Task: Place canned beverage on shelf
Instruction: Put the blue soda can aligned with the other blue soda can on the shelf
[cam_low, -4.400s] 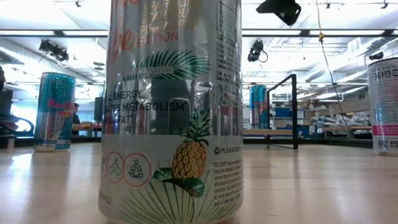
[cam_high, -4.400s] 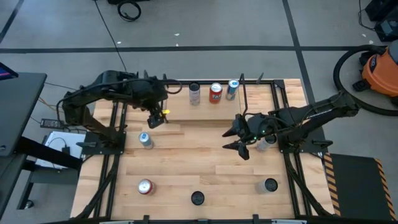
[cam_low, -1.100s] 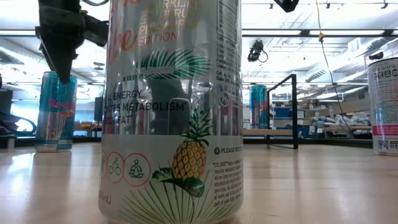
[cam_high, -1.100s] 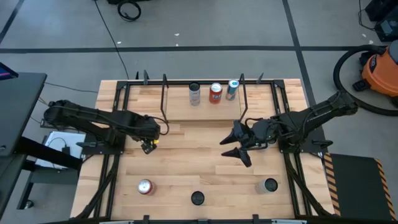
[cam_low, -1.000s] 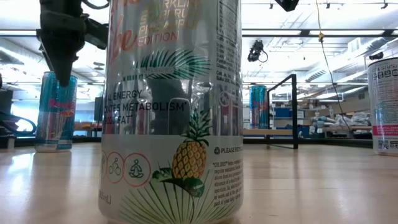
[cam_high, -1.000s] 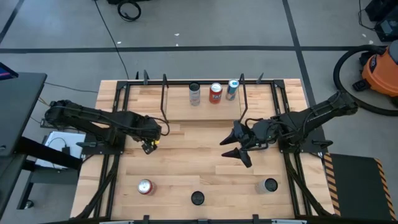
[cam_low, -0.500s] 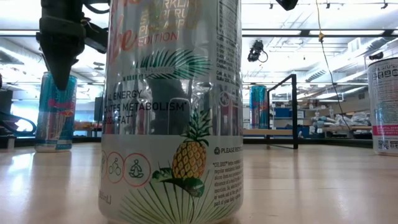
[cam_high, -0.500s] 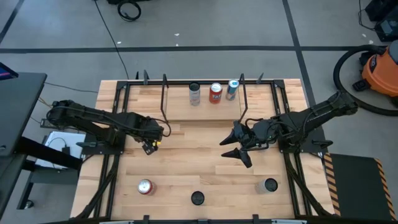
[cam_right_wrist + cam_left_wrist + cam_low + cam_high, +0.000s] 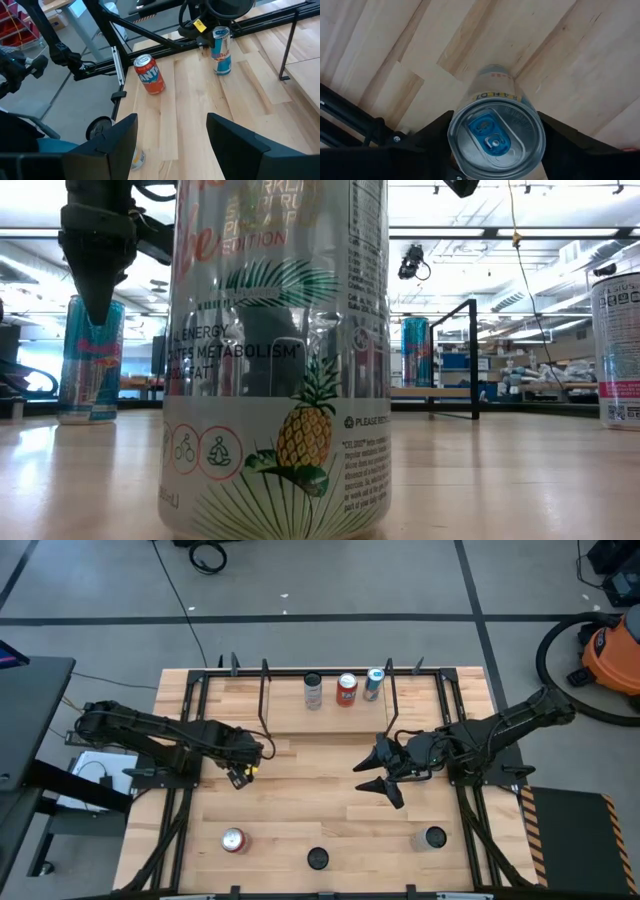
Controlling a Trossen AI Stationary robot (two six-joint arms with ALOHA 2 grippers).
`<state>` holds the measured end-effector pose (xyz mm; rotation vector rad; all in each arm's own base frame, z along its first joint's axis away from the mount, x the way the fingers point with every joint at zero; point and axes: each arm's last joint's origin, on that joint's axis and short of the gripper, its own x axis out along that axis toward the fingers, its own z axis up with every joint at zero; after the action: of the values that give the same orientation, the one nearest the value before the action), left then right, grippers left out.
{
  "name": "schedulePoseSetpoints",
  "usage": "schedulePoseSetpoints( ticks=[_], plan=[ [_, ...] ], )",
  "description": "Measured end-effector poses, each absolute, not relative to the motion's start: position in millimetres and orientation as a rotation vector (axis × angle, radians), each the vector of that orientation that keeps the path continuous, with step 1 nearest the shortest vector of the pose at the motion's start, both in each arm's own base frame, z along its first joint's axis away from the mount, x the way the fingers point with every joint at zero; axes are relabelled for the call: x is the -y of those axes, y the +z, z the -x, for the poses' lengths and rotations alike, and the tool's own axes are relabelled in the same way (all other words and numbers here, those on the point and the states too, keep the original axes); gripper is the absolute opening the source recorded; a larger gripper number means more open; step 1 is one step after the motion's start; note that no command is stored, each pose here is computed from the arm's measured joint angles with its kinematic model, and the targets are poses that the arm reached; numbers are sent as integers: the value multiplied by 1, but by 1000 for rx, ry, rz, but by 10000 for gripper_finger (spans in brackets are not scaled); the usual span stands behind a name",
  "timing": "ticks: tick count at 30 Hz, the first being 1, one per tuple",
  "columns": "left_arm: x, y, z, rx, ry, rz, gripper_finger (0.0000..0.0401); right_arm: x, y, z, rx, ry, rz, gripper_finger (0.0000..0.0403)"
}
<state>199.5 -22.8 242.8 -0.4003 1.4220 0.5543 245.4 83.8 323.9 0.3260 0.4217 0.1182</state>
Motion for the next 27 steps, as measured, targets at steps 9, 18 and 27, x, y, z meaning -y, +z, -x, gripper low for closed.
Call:
schedulePoseSetpoints(
  ticks=[9,18,27],
  plan=[
    [23,254,-198,-1408,517,387,240,-84,324,-245,-421,120,-309,247],
    [23,306,-213,-1245,406,376,240,-82,325,-246,-398,110,-212,247],
    [11,363,-220,-1045,370,361,241,-69,325,-255,-363,73,-231,247]
  ],
)
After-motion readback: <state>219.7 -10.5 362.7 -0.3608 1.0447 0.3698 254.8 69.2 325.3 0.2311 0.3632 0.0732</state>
